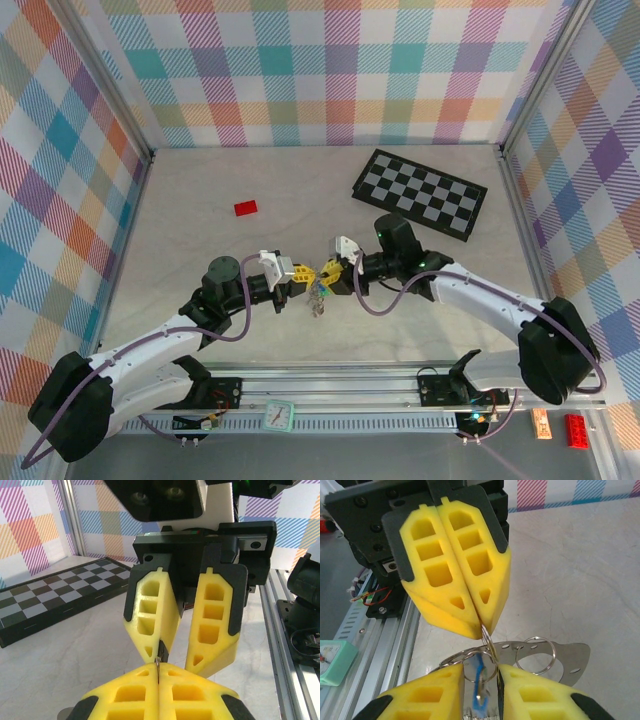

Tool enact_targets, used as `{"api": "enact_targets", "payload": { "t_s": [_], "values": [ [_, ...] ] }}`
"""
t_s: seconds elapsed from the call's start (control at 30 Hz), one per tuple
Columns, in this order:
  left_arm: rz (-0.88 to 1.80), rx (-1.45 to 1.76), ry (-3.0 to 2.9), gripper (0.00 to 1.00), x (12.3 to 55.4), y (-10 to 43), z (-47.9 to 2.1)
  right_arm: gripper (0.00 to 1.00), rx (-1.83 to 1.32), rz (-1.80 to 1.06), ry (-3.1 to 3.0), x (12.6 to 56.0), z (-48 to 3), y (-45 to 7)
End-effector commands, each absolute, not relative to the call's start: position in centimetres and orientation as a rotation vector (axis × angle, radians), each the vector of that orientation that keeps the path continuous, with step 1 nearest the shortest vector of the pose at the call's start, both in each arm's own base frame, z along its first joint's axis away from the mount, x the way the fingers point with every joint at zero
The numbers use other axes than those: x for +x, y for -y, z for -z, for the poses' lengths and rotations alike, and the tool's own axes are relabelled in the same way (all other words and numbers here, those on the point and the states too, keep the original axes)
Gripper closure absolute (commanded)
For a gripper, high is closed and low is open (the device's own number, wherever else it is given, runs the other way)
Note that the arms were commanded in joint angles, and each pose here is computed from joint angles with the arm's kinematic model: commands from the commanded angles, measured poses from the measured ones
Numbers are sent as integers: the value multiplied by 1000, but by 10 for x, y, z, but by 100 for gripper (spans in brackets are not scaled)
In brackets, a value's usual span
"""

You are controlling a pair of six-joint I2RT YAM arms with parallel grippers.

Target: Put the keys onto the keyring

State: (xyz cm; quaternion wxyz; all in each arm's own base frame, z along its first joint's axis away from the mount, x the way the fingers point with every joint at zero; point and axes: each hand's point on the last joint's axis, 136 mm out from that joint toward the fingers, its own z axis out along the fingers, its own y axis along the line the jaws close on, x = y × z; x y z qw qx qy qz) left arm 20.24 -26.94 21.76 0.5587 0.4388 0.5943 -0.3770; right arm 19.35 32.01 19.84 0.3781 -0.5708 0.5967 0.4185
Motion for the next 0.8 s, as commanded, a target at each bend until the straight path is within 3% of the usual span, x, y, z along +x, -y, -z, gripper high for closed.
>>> {"api": "enact_targets", "payload": {
  "t_s": [0.0,0.47,0.77],
  "values": [
    [915,1047,-1305,100,195,273,-235,76,-1460,-1089,-1429,190,-214,-321],
    [924,1049,-1294,100,194,274,-237,84,-1458,-1136,-1428,194,-212,-328],
    [922,1061,-1309,100,193,274,-235,100,-1472,-1159,-1400,191,-217,-330]
  ]
}}
